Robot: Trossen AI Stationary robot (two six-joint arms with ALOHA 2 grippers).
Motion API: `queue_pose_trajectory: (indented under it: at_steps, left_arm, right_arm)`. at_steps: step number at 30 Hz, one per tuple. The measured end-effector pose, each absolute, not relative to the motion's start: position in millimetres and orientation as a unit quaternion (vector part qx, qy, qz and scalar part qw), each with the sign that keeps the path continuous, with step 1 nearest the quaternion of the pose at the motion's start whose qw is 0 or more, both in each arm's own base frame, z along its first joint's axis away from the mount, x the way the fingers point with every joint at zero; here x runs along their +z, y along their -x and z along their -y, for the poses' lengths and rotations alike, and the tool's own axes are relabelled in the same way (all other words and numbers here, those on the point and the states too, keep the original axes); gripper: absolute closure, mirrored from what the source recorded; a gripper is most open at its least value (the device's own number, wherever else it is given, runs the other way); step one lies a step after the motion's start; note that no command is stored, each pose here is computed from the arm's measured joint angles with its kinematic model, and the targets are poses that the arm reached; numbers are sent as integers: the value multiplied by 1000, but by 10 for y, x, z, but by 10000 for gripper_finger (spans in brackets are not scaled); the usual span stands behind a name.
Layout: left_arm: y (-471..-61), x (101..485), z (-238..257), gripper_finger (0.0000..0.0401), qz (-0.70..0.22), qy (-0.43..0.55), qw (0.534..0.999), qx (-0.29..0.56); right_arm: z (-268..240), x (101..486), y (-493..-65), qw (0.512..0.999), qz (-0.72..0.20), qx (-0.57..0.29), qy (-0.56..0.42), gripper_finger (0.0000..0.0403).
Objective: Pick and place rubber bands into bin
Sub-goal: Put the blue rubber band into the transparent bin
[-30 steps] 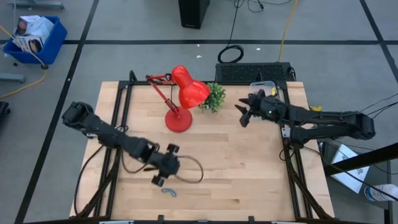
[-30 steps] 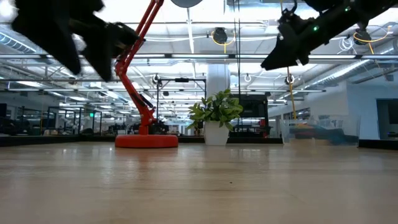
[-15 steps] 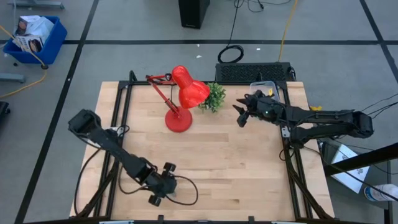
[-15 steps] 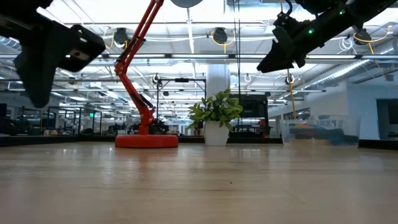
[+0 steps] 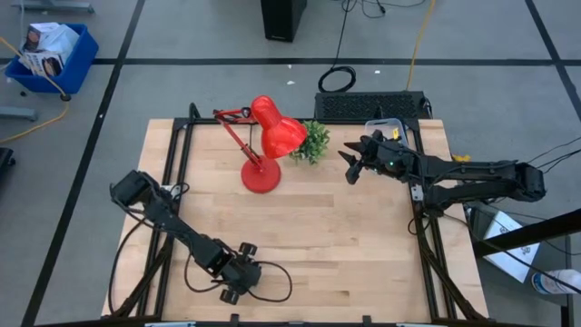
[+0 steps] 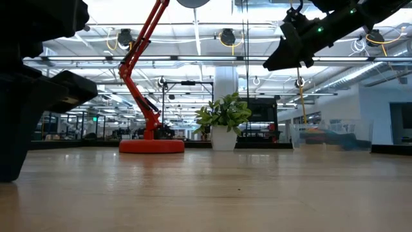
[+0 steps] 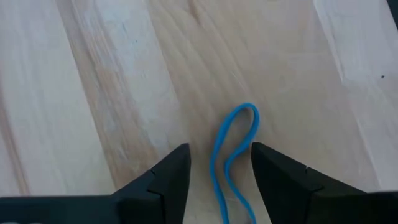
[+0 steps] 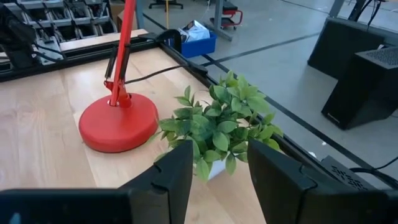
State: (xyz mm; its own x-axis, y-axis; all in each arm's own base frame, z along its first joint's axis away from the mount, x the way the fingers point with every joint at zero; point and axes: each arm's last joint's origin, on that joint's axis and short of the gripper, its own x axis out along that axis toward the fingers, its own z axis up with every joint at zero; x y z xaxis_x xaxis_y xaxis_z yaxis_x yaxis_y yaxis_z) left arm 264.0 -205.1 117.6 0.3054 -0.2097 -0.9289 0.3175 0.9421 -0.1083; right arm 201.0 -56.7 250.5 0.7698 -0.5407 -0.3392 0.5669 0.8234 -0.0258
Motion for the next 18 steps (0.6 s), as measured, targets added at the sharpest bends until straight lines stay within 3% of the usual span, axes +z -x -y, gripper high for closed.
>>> queue_pose_trajectory:
  at_steps: [18]
  left_arm:
    - [-2653, 1159, 2064, 387, -561, -32, 810, -168]
  right_arm:
    - [567, 2505, -2010, 940, -168, -294, -40, 260]
